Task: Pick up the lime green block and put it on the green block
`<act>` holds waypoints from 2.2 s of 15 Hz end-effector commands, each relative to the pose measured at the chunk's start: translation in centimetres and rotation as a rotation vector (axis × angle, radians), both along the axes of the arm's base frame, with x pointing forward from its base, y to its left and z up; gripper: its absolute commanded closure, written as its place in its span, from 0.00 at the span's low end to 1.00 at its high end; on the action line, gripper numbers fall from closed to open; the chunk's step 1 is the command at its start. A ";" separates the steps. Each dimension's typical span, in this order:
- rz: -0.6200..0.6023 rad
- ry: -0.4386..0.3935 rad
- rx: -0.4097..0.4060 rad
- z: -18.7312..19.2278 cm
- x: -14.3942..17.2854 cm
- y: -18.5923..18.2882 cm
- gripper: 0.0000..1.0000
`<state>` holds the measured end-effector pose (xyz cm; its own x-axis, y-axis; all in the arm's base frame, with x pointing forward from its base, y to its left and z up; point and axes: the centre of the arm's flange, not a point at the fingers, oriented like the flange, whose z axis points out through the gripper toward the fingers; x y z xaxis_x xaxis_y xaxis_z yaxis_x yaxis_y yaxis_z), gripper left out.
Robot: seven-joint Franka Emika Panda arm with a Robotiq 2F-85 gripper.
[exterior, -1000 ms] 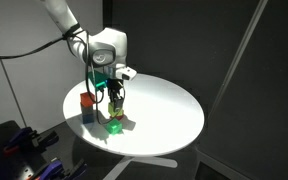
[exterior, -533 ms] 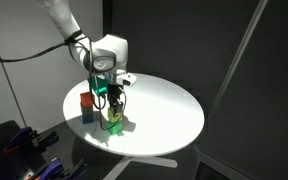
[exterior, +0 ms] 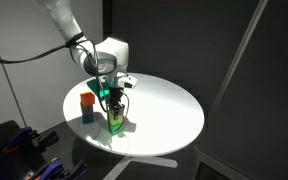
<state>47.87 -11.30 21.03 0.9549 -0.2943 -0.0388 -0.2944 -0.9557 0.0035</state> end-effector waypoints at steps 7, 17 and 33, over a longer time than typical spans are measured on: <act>0.057 -0.057 0.010 -0.2 0.5 0.5 0.73; 0.063 -0.063 0.004 -0.9 1.0 1.0 0.73; 0.061 -0.057 0.000 -1.4 1.0 0.7 0.31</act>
<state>48.58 -9.95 19.58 0.9718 -0.2357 -0.0022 -0.2357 -0.9718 0.0006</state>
